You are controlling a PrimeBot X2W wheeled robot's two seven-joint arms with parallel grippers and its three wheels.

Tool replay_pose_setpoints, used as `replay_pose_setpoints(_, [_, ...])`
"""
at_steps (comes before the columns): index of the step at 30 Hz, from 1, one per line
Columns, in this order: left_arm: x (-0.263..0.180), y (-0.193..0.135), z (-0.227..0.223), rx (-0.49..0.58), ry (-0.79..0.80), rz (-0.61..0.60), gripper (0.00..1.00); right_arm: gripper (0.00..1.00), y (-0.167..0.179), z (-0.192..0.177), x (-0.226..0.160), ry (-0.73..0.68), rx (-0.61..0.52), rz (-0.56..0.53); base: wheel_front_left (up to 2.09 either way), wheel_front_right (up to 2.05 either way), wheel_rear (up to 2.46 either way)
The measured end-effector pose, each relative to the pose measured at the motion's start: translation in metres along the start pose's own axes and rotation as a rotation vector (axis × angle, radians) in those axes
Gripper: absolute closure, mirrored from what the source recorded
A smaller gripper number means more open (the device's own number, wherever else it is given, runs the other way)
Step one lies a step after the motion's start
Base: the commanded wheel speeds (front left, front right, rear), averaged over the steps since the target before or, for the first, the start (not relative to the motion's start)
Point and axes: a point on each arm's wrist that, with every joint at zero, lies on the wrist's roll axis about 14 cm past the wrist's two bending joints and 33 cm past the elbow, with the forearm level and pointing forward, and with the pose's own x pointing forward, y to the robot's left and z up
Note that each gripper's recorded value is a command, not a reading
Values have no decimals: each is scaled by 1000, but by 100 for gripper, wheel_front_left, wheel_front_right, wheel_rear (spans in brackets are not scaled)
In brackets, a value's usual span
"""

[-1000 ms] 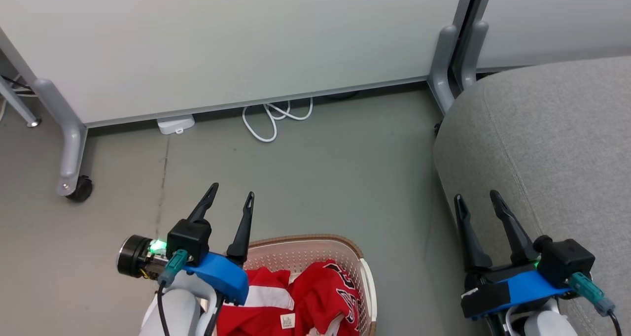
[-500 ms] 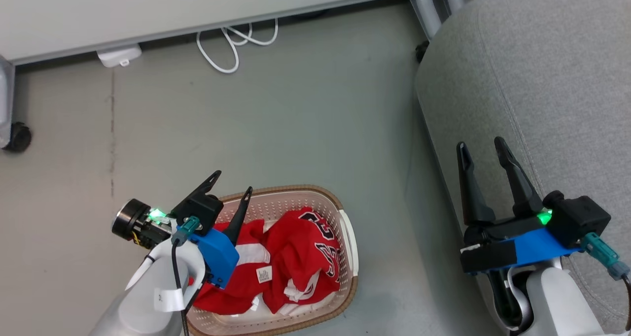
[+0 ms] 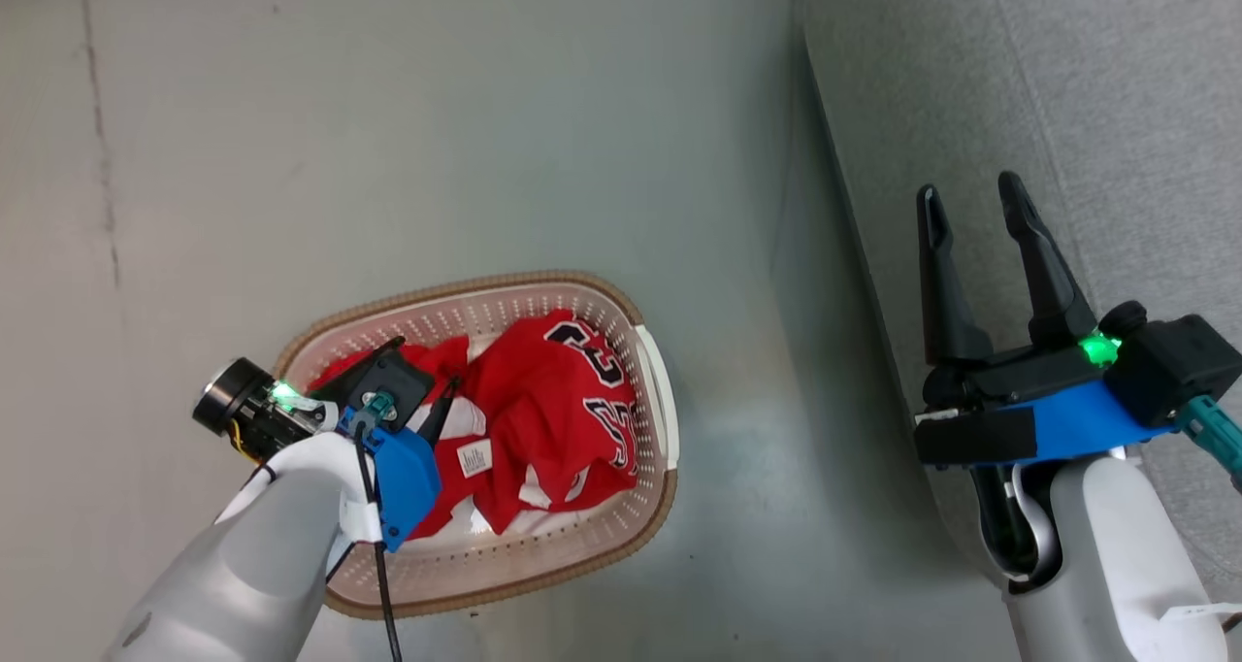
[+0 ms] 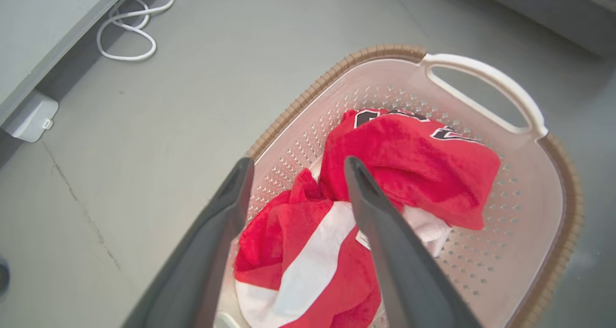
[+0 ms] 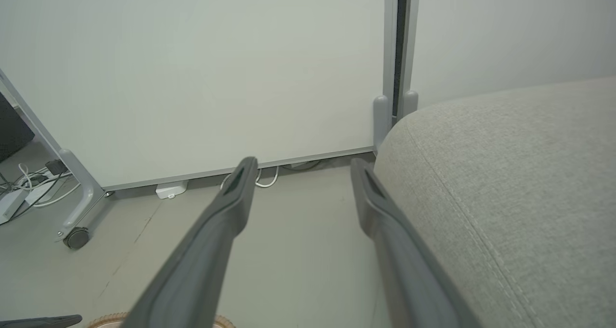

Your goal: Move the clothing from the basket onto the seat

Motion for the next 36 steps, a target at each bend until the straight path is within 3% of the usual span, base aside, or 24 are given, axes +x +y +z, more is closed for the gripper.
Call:
replay_pose_setpoints(18, [34, 10, -89, 56, 367, -85, 0, 0, -8, -50, 32, 71, -33, 7, 0, 0, 0])
replay_pose_setpoints(35, [56, 8, -132, 87, 539, -139, 0, 0, -15, -82, 46, 111, -39, 4, 0, 0, 0])
replay_pose_setpoints(36, [56, 8, -134, 91, 545, -142, 7, 0, -16, -82, 46, 112, -40, 3, 0, 0, 0])
